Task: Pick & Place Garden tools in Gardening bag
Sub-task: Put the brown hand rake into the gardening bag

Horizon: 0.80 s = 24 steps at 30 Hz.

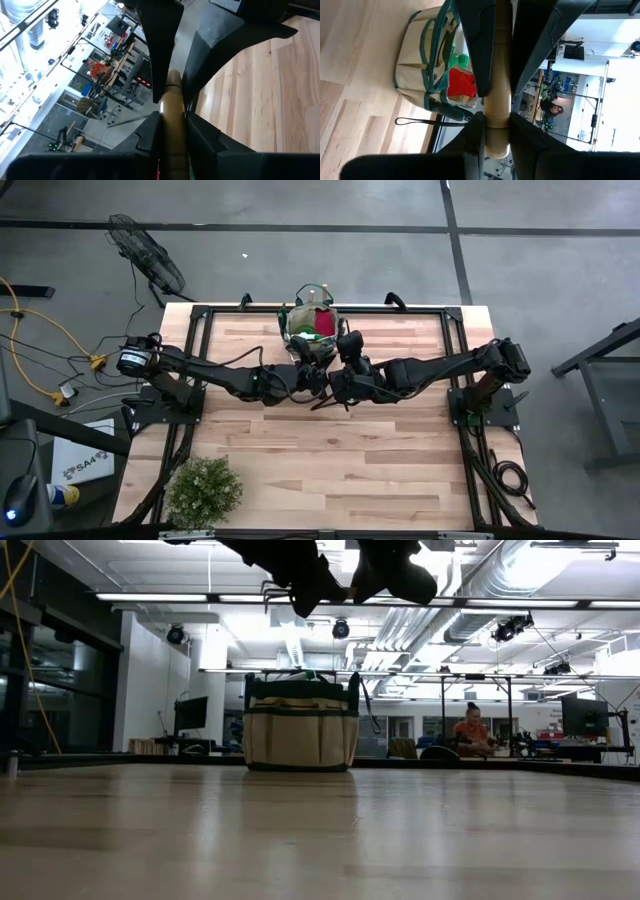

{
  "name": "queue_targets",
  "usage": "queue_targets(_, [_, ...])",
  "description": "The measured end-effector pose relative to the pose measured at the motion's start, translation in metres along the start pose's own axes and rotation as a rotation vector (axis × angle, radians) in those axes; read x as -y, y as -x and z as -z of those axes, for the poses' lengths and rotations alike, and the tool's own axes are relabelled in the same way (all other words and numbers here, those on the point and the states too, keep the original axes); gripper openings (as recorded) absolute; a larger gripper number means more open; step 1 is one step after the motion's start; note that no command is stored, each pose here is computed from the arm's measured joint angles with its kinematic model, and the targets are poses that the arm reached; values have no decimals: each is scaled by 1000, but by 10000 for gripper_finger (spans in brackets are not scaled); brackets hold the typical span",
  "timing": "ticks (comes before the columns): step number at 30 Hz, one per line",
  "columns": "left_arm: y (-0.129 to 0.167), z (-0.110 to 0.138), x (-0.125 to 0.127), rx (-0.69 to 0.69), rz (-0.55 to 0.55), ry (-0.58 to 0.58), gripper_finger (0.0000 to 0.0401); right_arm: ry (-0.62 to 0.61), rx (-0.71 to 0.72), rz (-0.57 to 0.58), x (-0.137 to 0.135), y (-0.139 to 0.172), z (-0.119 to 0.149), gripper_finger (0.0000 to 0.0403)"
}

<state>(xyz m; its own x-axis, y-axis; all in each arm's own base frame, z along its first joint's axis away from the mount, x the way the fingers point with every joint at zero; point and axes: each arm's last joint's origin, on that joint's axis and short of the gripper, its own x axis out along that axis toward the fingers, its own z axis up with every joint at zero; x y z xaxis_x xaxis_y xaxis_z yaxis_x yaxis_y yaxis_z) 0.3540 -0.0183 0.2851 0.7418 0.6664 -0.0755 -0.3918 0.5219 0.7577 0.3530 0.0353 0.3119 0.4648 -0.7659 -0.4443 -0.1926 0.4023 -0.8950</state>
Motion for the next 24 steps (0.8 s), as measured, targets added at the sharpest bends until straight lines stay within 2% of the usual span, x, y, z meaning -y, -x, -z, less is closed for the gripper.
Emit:
queue_targets(5, [0,0,0,-3,-2,0,70,0,0,1,0,0,0,53])
queue_targets(11, [0,1,-1,-19,-17,3,62,9,4,7,-2,5,-1,124])
queue_targets(16, [0,3,-1,-74,-54,-1,62,19,-9,23,-8,15,-1,152])
queue_targets(19, [0,4,-1,-84,-64,22,62,-78,2,-1,-7,25,5,154])
queue_targets(24, [0,1,0,-9,8,92,62,-375,11,-163,-3,40,24,150])
